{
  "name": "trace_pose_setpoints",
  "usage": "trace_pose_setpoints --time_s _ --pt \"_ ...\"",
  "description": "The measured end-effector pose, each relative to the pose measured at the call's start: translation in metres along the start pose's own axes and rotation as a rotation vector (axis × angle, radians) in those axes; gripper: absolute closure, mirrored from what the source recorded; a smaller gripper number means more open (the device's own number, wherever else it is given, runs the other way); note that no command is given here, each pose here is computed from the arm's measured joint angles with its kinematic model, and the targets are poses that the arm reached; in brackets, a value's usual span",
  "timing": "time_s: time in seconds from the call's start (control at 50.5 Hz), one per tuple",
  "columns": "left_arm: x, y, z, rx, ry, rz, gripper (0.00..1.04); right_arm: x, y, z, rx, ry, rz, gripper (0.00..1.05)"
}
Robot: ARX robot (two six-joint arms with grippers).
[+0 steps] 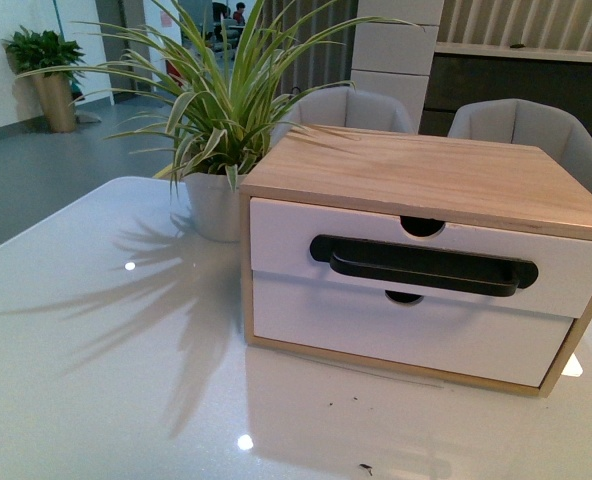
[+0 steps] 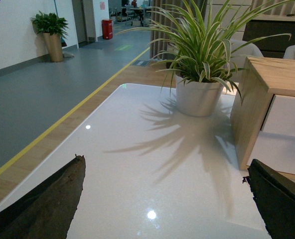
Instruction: Pull drawer
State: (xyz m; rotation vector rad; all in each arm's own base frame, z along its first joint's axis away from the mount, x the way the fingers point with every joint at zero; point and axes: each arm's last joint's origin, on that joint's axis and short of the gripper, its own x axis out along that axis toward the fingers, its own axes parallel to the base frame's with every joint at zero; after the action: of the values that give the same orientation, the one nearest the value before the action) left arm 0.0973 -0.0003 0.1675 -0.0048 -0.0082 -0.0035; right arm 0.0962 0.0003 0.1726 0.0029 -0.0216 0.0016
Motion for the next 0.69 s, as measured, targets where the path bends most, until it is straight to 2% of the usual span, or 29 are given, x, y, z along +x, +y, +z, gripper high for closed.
trace_pose_setpoints --time_s 0.693 --pt "0.0000 0.0000 0.0000 0.000 0.000 0.000 0.07 0.0000 0.0000 0.0000 0.000 0.000 0.000 0.09"
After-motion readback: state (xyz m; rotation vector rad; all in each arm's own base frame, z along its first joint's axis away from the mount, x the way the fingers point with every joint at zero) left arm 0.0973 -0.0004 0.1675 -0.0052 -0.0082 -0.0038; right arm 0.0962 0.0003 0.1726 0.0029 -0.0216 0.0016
